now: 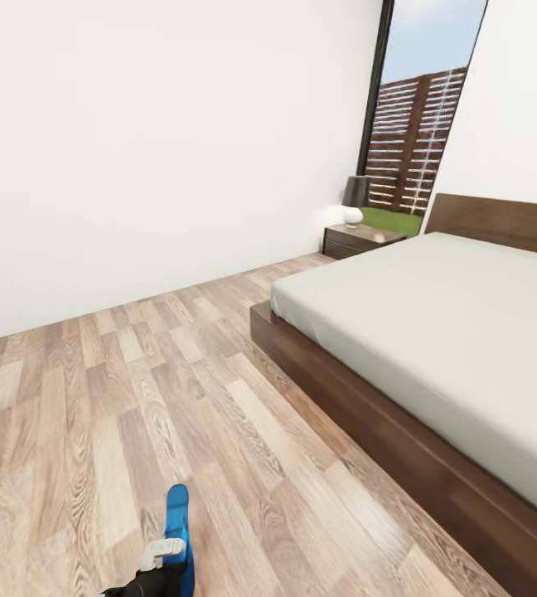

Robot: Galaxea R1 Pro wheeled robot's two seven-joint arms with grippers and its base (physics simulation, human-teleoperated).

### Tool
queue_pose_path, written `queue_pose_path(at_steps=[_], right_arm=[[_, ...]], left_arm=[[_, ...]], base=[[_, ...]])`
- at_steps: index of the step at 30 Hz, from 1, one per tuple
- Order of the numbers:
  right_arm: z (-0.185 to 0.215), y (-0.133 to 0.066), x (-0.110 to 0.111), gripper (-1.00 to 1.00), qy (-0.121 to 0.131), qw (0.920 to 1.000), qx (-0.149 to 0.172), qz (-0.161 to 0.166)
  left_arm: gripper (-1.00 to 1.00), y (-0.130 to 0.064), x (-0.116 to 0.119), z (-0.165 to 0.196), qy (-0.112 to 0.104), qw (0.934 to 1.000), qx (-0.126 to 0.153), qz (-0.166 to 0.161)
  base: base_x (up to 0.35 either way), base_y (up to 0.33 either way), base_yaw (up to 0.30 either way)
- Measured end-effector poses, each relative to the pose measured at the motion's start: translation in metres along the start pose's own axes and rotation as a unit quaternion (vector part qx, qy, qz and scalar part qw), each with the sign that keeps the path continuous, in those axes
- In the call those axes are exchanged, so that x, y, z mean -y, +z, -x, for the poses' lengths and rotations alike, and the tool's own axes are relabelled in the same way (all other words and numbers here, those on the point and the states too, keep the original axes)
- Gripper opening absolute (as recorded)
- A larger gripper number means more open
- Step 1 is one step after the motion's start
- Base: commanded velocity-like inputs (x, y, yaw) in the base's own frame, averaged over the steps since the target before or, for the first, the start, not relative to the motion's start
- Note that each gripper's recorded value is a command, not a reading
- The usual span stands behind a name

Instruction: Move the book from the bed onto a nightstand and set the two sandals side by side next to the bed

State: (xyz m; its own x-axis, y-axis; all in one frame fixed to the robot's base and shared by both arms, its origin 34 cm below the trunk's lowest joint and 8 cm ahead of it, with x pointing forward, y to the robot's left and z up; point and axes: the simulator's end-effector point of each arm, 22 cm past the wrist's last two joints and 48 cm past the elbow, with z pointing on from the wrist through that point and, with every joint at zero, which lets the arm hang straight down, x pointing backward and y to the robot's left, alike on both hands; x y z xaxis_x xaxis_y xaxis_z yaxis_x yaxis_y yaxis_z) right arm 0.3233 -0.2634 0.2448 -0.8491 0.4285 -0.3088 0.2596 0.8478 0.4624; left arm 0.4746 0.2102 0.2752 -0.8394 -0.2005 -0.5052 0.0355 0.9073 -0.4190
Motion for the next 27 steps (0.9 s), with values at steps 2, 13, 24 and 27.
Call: queue_pose_path(at_steps=[2, 13, 24, 27], right_arm=[[-0.0001, 0.0000, -0.0002, 1.00, 0.000, 1.0000, 0.000, 0.000], [-0.0003, -0.0002, 0.0000, 1.00, 0.001, 1.0000, -0.002, 0.001], [-0.0011, 0.0004, -0.0015, 1.00, -0.002, 1.0000, -0.002, 0.002], [-0.0016, 0.0007, -0.0020, 1.00, -0.001, 1.0000, -0.002, 0.002]], left_arm=[[-1.00, 0.0000, 0.0000, 0.0000, 0.000, 1.0000, 0.000, 0.000], [-1.00, 0.0000, 0.0000, 0.0000, 0.000, 1.0000, 0.000, 0.000], [-1.00, 0.0000, 0.0000, 0.0000, 0.000, 1.0000, 0.000, 0.000], [-1.00, 0.0000, 0.0000, 0.0000, 0.000, 1.0000, 0.000, 0.000]], base=[[0.000, 0.000, 0.294], [0.000, 0.000, 0.294], [0.000, 0.000, 0.294], [0.000, 0.000, 0.294]])
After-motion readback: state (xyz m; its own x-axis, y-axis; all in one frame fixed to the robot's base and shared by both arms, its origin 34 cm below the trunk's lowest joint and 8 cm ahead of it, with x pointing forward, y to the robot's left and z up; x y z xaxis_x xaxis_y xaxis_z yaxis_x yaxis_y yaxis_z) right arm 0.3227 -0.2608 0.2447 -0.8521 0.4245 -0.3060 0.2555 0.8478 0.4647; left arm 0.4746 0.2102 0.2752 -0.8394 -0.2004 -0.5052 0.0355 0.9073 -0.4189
